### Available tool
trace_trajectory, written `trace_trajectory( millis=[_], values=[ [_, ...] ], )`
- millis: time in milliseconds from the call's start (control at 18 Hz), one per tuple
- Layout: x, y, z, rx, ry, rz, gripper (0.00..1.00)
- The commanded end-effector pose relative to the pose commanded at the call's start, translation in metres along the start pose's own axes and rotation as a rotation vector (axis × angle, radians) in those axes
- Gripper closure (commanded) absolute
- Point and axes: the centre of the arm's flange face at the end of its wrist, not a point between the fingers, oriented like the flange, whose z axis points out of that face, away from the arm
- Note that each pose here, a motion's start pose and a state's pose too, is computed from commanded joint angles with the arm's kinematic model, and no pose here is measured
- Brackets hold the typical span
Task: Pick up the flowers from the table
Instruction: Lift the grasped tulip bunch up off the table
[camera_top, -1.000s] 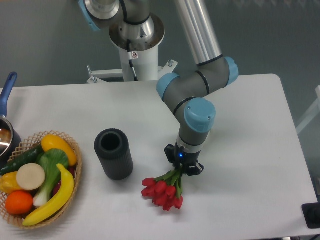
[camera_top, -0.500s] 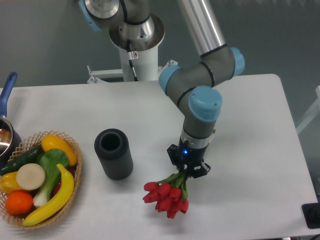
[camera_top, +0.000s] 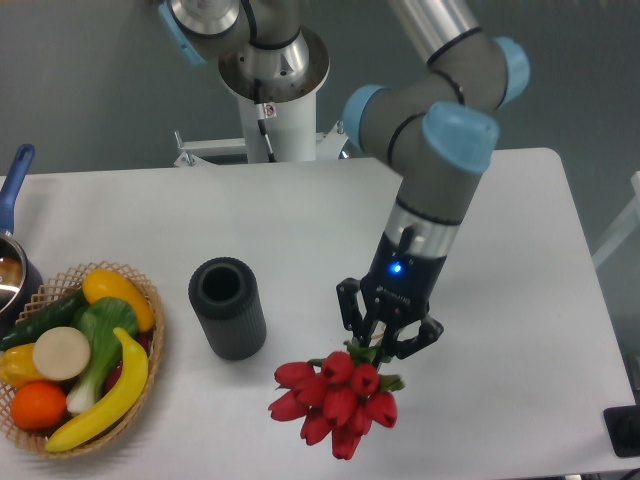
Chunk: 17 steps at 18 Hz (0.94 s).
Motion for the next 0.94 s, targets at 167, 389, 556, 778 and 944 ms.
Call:
trace_trajectory(
  millis=[167,389,556,778,944],
  values=[
    [-0.006,-0.001,-0.022,0.073,0.010,-0.046,0.75],
    [-0.009,-0.003,-0.033,0.109,0.016,-0.052,0.75],
    [-0.008,-0.006,-0.033,0.115,0.018,-0.047,0.75],
    [-0.008,-0.006,-0.033,0.115,0.018,-0.047,0.75],
    [-0.008,-0.005,-0.033,0.114,0.019,-0.049,0.75]
  ],
)
